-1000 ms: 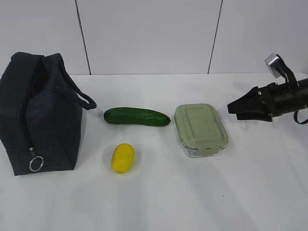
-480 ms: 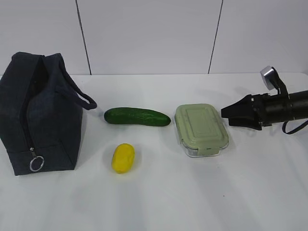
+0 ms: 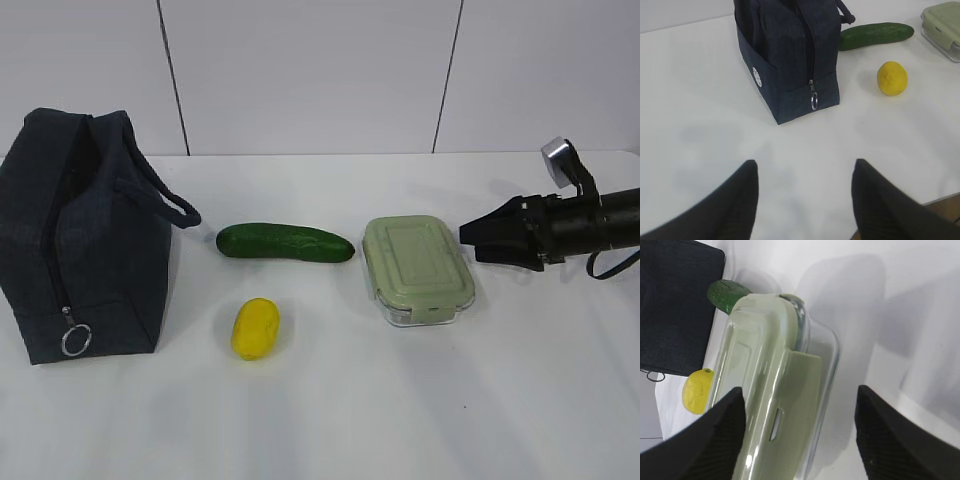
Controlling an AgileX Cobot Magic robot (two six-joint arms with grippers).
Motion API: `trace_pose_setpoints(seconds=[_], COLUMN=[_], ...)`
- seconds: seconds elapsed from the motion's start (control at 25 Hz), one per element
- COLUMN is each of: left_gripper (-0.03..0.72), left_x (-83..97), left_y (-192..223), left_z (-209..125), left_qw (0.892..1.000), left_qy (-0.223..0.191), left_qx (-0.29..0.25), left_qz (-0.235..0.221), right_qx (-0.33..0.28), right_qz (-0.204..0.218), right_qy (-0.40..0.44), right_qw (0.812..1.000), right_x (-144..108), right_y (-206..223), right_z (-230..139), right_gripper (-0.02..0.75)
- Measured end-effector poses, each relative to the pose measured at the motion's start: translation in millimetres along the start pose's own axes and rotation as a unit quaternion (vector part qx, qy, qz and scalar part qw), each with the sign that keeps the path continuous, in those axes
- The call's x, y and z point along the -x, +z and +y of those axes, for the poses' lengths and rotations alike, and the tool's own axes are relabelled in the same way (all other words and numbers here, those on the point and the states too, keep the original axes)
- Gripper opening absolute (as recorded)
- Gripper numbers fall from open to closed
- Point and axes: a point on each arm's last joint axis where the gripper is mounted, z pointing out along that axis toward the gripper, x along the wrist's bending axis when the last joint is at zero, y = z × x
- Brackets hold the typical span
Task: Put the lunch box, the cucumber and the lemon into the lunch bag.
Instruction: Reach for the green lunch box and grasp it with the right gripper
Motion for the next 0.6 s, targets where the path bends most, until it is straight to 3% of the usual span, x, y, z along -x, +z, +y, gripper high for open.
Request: trace_pose_setpoints(seconds=[0.6], left_gripper=[0.431], left_x=[0.0], left_y=[0.0], left_z=[0.0], left_qw=[1.000], left_qy=[0.000], left_qx=[0.000], left_qz=[0.000], right_qx=[-0.014], right_qz=[0.003], right_qy=[0.014], right_qw=[1.000], right_x=[-4.1], right_y=[7.1], right_z=[-1.5], right_gripper=[0.519])
